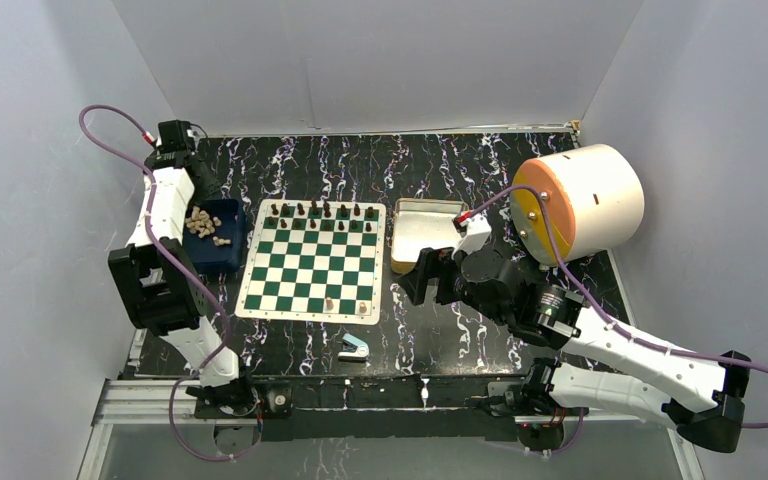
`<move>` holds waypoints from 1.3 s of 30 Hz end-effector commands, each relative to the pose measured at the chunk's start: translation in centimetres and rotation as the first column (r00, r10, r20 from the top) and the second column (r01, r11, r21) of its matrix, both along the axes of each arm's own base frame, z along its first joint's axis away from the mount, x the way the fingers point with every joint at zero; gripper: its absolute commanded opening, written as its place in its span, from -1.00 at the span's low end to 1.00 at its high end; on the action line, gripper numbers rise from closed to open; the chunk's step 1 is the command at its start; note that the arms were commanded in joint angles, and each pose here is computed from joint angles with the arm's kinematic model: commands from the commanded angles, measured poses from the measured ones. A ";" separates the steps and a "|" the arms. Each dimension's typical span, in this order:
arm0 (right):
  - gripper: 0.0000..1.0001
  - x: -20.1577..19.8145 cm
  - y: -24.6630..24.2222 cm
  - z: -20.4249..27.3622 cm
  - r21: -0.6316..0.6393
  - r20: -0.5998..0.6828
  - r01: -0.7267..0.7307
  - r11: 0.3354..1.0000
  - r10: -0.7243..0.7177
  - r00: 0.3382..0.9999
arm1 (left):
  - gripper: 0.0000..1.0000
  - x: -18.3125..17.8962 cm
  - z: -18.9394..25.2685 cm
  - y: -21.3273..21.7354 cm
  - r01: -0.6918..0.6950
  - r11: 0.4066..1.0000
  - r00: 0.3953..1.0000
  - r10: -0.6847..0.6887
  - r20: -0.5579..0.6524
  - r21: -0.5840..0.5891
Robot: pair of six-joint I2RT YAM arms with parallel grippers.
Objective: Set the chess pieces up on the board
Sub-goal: Pick up the chess piece from the storage box.
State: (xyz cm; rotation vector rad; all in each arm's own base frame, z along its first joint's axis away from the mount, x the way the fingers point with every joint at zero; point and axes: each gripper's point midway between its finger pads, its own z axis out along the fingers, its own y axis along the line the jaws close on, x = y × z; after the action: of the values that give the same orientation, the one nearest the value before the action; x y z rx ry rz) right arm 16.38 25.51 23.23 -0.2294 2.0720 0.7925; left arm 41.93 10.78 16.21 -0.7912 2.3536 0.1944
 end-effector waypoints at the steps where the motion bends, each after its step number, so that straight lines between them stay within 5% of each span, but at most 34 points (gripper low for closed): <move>1: 0.97 1.4 -0.3 2.7 0.027 0.090 0.040 0.999 -0.043 0.995 | -0.35 1.7 1.0 1.5 -0.023 1.000 0.998 0.023 0.061 0.015; 19: 0.97 2.5 1.0 2.5 -0.024 0.124 0.037 0.999 -0.034 0.992 | -0.48 2.7 -5.6 6.2 -0.083 0.996 0.995 0.085 -0.052 0.031; 39: 0.97 2.9 2.2 2.0 -0.049 0.127 0.021 0.999 -0.015 0.992 | -0.49 3.8 -8.3 5.9 -0.040 0.999 0.995 0.038 -0.087 -0.024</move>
State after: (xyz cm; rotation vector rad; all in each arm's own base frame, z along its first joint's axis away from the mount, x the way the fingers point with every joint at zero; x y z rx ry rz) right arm 18.55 26.89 22.00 -0.3131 2.0604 0.6434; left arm 44.93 16.17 5.81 -0.8739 2.4708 0.2260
